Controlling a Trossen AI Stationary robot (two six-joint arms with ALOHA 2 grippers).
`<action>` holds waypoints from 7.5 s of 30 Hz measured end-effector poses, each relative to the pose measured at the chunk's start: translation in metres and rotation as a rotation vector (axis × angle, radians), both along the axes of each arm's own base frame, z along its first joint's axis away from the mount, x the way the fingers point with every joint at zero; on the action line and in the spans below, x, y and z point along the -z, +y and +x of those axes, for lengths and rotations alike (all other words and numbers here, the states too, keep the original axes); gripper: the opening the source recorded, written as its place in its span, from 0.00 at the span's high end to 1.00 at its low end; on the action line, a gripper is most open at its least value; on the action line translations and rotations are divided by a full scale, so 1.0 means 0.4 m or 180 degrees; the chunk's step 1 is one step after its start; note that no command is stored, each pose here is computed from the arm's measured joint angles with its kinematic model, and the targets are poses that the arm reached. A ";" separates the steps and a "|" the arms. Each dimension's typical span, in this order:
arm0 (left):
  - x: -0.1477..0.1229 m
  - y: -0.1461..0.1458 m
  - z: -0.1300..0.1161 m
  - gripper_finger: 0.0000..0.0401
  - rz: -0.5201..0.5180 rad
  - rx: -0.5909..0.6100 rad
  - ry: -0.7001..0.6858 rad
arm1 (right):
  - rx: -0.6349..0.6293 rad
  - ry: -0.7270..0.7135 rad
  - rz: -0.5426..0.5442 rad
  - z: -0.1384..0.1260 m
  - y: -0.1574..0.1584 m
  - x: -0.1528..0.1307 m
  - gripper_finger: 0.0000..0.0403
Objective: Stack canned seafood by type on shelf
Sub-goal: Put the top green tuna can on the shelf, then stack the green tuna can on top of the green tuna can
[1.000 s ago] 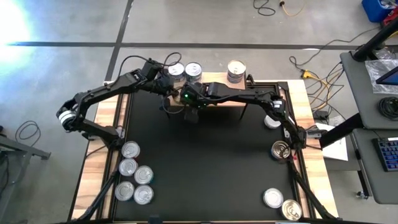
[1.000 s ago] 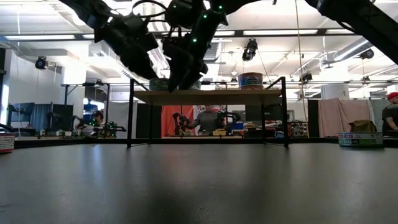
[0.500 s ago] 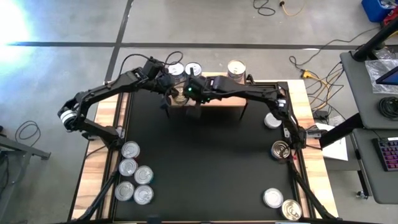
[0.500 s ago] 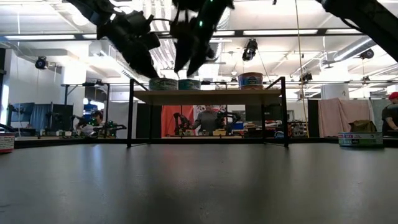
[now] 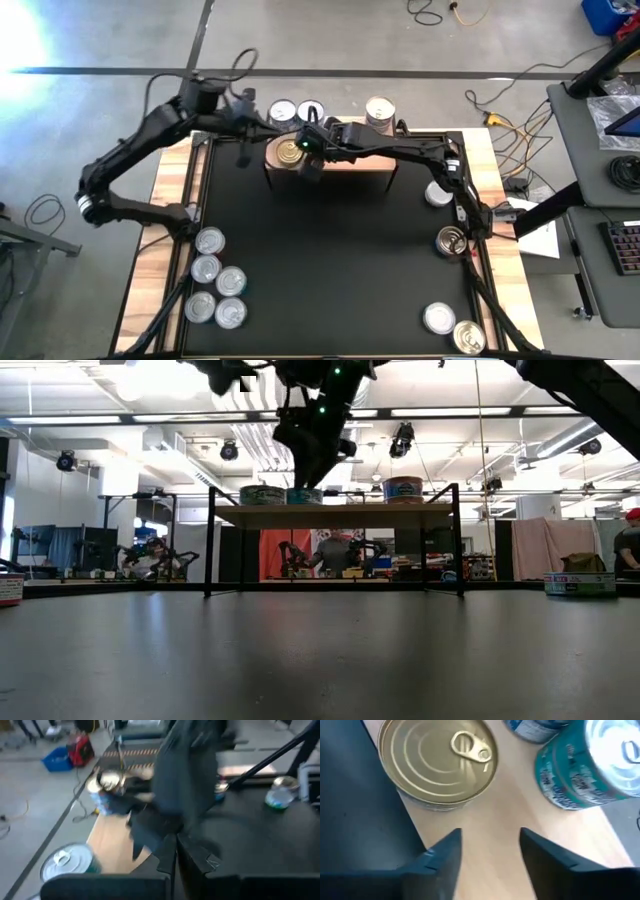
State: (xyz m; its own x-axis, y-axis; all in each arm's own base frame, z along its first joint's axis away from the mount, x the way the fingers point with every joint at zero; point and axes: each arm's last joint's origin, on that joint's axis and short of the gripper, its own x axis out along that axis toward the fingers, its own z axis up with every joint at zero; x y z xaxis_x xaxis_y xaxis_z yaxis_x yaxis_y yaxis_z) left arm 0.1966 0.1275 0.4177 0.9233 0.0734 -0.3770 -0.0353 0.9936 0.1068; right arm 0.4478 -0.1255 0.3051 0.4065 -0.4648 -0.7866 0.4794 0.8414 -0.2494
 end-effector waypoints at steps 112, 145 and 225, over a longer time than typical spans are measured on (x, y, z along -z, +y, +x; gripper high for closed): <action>0.408 -0.703 0.223 1.00 0.0470 0.0446 0.1435 | 0.0006 0.0831 0.2261 -0.342 0.881 0.285 0.97; 0.629 -0.708 0.164 1.00 0.0243 0.1469 0.2784 | -0.0619 -0.0758 0.1806 -0.221 0.858 0.249 0.97; 0.692 -0.722 0.189 1.00 -0.0135 0.1260 0.2677 | -0.0923 -0.0985 0.0053 -0.012 0.839 0.453 0.08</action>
